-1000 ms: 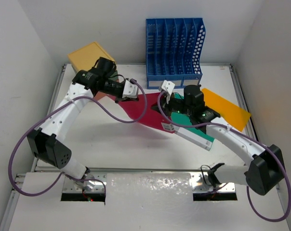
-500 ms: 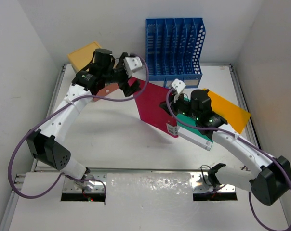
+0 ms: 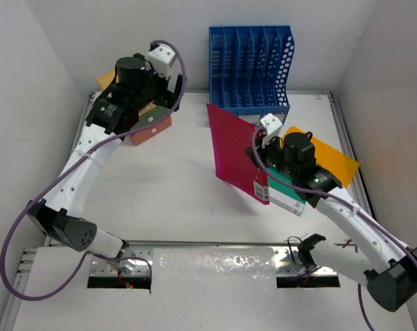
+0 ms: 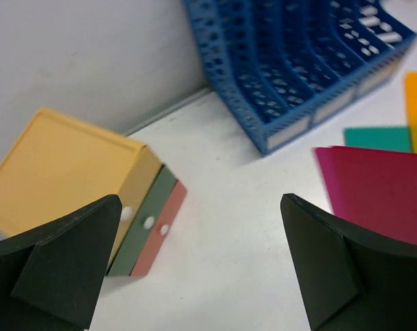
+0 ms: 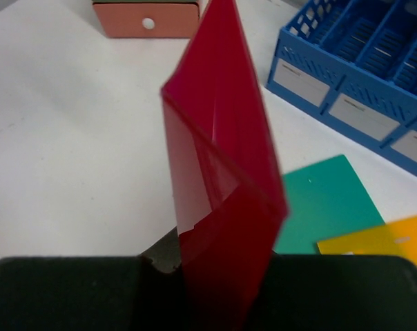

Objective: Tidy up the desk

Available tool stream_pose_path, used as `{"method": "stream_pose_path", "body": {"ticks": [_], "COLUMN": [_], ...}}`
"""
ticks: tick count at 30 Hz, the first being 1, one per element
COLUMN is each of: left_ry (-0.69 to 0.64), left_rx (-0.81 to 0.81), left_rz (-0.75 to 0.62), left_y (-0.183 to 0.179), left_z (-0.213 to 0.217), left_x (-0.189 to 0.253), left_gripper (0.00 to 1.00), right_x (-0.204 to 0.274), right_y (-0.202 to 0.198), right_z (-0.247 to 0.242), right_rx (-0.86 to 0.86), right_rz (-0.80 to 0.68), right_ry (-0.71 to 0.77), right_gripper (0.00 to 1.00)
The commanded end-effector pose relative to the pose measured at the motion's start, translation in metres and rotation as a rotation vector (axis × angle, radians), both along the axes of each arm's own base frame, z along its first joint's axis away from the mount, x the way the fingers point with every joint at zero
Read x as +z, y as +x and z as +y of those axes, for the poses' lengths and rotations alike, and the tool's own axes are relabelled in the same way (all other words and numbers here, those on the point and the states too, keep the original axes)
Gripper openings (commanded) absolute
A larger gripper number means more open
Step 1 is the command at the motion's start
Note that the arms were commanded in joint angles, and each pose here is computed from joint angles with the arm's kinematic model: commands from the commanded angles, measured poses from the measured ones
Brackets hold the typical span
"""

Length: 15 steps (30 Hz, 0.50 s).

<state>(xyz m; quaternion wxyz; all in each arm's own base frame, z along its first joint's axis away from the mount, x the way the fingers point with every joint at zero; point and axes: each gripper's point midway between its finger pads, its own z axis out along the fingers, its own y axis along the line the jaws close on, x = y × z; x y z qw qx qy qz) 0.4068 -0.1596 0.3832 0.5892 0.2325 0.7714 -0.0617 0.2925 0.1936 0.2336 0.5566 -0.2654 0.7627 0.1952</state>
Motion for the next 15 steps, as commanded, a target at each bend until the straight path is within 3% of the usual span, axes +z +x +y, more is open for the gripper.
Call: {"method": "stream_pose_path", "body": {"ticks": [1,7,15], "left_ry": [-0.113,-0.158,-0.112], "left_rx": [0.237,0.375,0.439], "left_rz": [-0.116,-0.155,-0.174], "left_y": [-0.003,-0.007,-0.006], "left_z": [0.044,0.099,0.129], "left_x": [0.046,0.051,0.039], "left_gripper": [1.0,1.0,1.0], "right_x": [0.042,0.092,0.157], "right_y": [0.004,0.02,0.069], "right_z": [-0.015,-0.038,-0.072], "right_rx": [-0.083,-0.187,-0.301], "right_rz": [-0.065,-0.113,-0.169], "right_ry": [0.03,0.004,0.067], "right_gripper": [0.0,0.0,0.0]}}
